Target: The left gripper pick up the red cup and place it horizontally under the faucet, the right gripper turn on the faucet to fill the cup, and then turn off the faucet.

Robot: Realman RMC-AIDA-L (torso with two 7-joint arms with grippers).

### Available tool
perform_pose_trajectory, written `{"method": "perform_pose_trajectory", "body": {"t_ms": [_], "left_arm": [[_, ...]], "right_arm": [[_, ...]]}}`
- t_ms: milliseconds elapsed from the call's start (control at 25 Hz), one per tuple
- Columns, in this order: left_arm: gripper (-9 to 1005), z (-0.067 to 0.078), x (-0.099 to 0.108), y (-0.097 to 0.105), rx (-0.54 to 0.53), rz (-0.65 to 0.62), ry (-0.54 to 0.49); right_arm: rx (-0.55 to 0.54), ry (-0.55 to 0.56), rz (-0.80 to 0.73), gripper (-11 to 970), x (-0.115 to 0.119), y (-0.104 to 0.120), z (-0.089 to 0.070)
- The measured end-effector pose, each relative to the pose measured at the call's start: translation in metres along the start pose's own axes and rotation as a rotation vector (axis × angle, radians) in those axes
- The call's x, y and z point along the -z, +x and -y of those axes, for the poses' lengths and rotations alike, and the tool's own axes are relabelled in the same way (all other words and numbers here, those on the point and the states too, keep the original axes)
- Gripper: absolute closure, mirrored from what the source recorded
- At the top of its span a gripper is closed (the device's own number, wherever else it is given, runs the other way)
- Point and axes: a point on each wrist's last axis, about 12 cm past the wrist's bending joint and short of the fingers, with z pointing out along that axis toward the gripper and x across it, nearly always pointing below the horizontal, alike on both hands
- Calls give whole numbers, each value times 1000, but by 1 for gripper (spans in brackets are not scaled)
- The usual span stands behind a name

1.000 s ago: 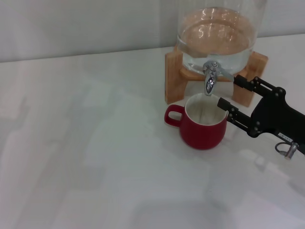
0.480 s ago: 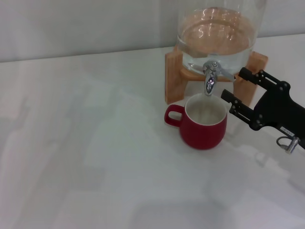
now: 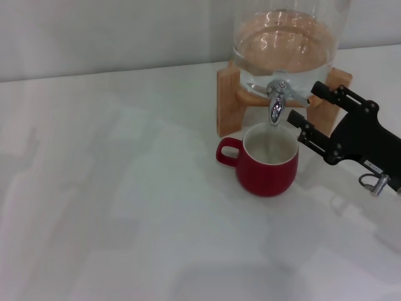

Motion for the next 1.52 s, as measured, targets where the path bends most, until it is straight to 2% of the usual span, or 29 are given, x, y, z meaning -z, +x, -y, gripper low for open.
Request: {"method": "perform_pose_trajectory", "body": {"t_ms": [1520], "left_arm": [[248,1,-5,2,0,-9,9]], "right_arm": [[30,21,-18,342,-8,2,3]]}}
